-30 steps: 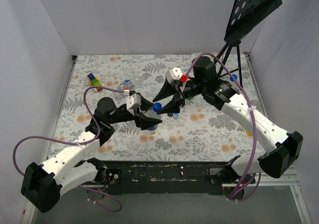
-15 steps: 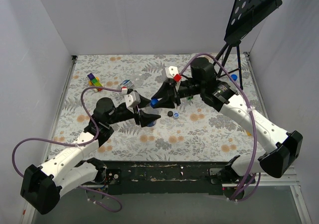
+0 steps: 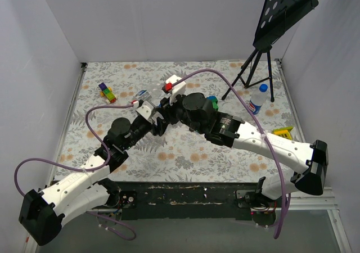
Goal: Screw on the bottle caps
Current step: Screw the bottle cap onto the plastic bottle.
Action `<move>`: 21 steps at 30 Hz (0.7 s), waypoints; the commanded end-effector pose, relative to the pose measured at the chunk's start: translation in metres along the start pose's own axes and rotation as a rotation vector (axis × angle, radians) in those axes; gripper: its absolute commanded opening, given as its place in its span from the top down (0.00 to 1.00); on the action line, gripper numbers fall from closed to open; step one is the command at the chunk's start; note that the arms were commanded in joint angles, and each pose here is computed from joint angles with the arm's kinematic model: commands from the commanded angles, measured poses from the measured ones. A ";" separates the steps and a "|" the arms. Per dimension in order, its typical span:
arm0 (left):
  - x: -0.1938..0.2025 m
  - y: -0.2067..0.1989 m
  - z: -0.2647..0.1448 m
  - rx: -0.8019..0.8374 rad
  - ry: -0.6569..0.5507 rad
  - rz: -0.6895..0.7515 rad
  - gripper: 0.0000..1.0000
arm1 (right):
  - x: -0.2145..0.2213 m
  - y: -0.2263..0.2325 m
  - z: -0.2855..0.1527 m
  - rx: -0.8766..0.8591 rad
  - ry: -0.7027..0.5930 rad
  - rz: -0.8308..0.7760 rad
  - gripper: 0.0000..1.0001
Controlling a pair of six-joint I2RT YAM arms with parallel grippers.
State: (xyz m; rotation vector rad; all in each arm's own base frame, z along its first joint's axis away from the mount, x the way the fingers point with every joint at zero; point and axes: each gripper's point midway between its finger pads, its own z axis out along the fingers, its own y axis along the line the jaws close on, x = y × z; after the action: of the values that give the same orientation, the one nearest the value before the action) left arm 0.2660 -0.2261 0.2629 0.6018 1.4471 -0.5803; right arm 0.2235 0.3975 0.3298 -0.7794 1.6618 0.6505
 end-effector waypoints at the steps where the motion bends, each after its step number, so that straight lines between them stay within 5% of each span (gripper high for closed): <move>1: -0.036 0.034 -0.002 -0.189 -0.091 0.034 0.74 | 0.003 0.007 -0.008 0.039 -0.026 0.076 0.91; 5: -0.034 0.025 0.002 -0.134 -0.066 0.025 0.75 | -0.029 0.009 -0.024 -0.025 -0.095 0.024 0.58; 9: -0.033 0.001 0.005 0.012 -0.055 0.011 0.75 | -0.052 0.009 -0.041 -0.168 -0.139 0.021 0.38; 14: -0.036 -0.021 0.005 0.178 -0.063 -0.026 0.75 | -0.069 0.001 -0.070 -0.424 -0.207 -0.024 0.32; 21: -0.040 -0.078 -0.015 0.575 -0.083 -0.043 0.73 | -0.069 0.007 -0.106 -0.771 -0.258 -0.212 0.36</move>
State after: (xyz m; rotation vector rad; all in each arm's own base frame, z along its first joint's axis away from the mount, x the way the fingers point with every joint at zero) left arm 0.2448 -0.2528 0.2727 0.7803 1.3893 -0.8221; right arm 0.2188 0.3309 0.4050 -1.0017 1.3543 1.0180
